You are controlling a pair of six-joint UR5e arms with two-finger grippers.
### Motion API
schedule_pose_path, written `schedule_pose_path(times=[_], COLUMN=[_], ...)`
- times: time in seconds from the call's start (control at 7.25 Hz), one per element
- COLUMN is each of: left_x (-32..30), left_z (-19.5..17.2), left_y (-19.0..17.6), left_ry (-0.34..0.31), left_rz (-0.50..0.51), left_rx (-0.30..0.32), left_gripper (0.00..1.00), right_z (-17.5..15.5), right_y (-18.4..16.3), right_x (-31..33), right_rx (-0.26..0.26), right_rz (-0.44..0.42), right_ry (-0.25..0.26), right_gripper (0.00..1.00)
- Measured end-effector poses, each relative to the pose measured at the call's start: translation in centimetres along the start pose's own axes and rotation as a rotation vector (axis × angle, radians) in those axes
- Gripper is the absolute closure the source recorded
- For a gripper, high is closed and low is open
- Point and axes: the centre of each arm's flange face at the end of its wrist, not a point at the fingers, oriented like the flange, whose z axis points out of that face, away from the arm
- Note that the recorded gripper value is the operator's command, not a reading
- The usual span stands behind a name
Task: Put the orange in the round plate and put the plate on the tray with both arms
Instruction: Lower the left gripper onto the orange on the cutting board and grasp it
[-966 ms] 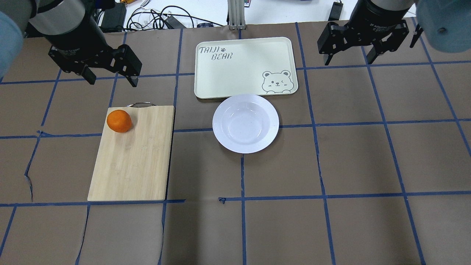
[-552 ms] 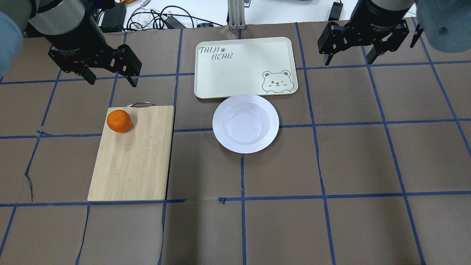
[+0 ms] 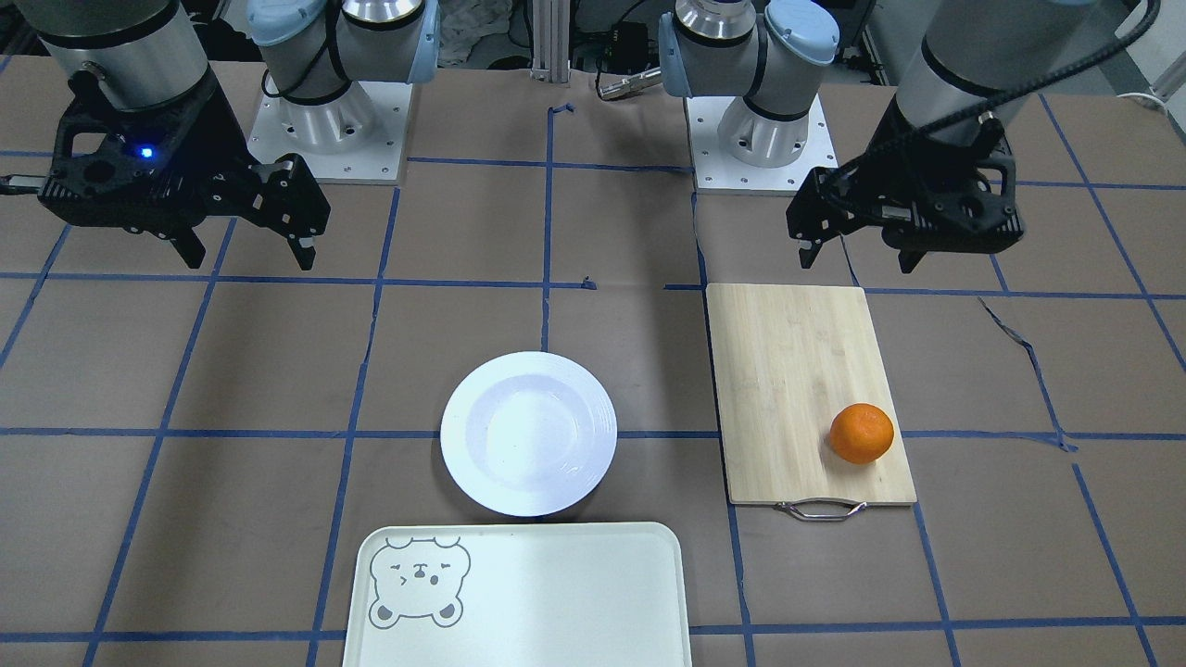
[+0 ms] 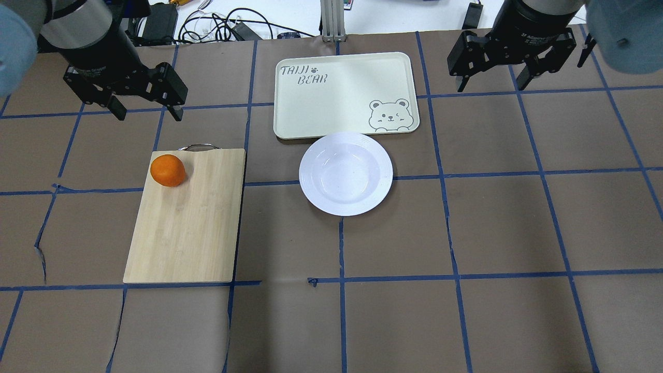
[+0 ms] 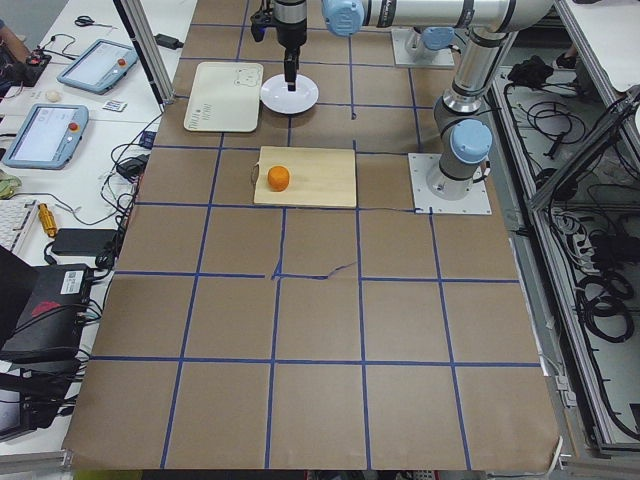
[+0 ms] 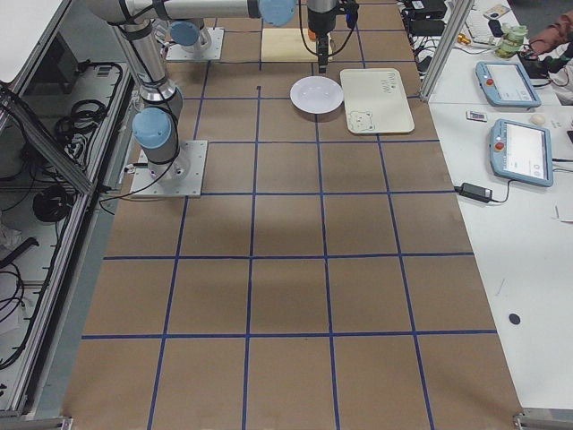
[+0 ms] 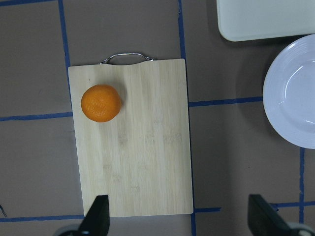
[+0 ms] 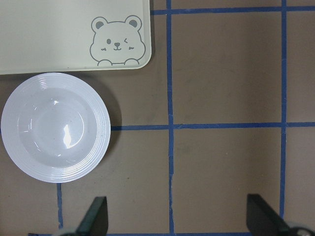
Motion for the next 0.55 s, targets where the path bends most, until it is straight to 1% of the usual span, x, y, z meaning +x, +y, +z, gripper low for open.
schedule_pose_path(times=[0.14, 0.41, 0.55], left_x=[-0.5, -2.3, -3.6], left_z=[2.6, 9.8, 13.3], left_y=[-2.1, -7.4, -9.4], left_ry=[-0.009, -0.029, -0.03], left_rz=[-0.002, -0.001, -0.006], left_rx=[-0.022, -0.042, -0.059], left_gripper=[0.0, 0.0, 0.0], right_z=[0.0, 0.0, 0.0], right_y=[0.0, 0.0, 0.0], right_x=[0.0, 0.0, 0.0], right_rx=[0.0, -0.001, -0.002], right_rz=[0.001, -0.002, -0.004], right_ry=[0.0, 0.0, 0.0], right_gripper=[0.0, 0.0, 0.0])
